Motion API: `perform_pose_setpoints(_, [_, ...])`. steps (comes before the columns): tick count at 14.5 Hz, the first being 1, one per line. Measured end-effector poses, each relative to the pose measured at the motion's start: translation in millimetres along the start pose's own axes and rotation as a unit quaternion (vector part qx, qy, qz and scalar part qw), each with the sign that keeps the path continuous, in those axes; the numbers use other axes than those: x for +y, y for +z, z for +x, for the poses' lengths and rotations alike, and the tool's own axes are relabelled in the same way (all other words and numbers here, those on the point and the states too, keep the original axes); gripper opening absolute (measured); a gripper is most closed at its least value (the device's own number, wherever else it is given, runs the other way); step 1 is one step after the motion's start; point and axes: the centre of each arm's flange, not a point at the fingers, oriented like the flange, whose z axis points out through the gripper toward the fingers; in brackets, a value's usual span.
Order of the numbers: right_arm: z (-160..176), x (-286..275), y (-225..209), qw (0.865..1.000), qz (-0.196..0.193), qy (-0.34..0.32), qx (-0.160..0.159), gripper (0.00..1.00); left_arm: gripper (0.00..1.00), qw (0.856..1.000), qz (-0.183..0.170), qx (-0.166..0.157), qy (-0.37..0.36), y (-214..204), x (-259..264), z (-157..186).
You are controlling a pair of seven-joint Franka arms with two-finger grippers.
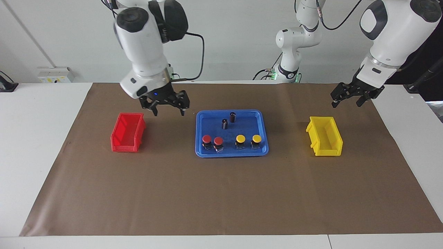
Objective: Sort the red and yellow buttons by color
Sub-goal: 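Reach the right gripper down to a red button in the tray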
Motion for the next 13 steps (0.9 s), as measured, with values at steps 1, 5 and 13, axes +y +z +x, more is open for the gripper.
perform_pose_setpoints(1, [4,-24,17,1.000,0.010,0.003,0.014,1.00,1.00,1.000,0.000,0.000,0.000,0,0,0])
perform_pose_setpoints(5, [6,-62,96,0.999,0.025,-0.008,0.032,1.00,1.00,1.000,0.000,-0.001,0.000,0,0,0])
perform_pose_setpoints(13, [-27,-84,197,0.998,-0.001,-0.056,0.030,0.96,1.00,1.000,0.001,-0.009,0.002,3,2,-2])
